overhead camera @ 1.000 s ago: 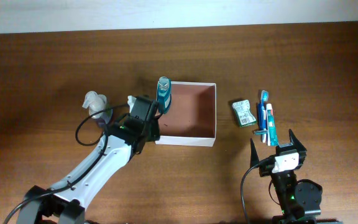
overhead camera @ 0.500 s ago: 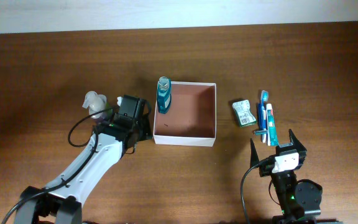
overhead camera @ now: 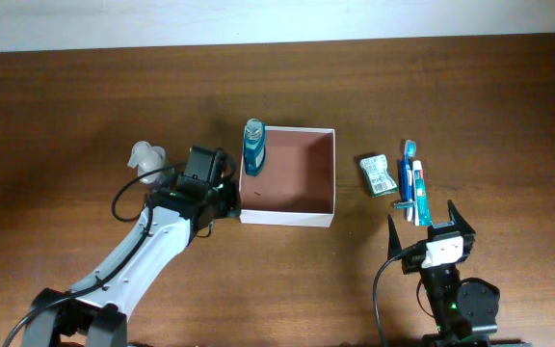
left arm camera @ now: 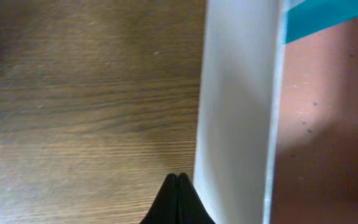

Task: Pack container
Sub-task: 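Open the left gripper and release the bottle upright in the box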

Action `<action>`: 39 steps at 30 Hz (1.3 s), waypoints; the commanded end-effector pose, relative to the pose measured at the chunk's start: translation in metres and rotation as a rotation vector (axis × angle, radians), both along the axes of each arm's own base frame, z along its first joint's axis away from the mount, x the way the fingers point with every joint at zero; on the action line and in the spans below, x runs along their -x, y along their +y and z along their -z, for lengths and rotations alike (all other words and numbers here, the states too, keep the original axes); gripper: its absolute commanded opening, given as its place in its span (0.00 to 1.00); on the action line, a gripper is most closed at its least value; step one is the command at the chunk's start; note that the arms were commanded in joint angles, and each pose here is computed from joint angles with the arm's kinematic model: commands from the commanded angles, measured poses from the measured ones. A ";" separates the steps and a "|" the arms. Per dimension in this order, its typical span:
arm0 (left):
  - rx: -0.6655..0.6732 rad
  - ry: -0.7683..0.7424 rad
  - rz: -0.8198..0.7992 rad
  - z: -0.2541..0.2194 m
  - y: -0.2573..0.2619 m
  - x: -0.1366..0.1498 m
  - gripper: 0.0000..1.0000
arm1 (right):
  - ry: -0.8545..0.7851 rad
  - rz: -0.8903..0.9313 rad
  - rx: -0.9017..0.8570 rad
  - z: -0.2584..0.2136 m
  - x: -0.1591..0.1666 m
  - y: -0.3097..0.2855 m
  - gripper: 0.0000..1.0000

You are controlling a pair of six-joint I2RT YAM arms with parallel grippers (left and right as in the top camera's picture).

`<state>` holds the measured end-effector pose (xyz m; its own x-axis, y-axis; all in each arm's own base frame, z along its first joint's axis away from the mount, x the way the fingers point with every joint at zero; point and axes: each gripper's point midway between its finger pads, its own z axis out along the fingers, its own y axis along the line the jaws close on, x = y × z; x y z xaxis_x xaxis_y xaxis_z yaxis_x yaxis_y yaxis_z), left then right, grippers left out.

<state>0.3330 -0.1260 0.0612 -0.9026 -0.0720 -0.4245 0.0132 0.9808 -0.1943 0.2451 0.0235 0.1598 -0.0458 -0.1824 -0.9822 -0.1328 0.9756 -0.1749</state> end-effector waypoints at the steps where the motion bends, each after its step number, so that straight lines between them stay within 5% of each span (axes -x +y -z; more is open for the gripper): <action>1: 0.035 -0.020 0.128 -0.005 -0.013 0.004 0.00 | 0.002 0.017 -0.002 0.002 0.000 -0.003 0.98; 25: 0.123 -0.032 0.280 -0.011 -0.037 0.010 0.00 | 0.002 0.017 -0.002 0.002 0.000 -0.003 0.98; 39: 0.087 -0.021 0.216 -0.007 -0.027 0.008 0.00 | 0.002 0.017 -0.002 0.002 0.000 -0.003 0.98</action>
<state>0.3269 -0.1592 0.0689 -0.8873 0.1090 -0.4482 0.2580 0.9228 -0.2863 0.2451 0.0235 0.1598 -0.0458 -0.1824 -0.9822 -0.1328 0.9756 -0.1749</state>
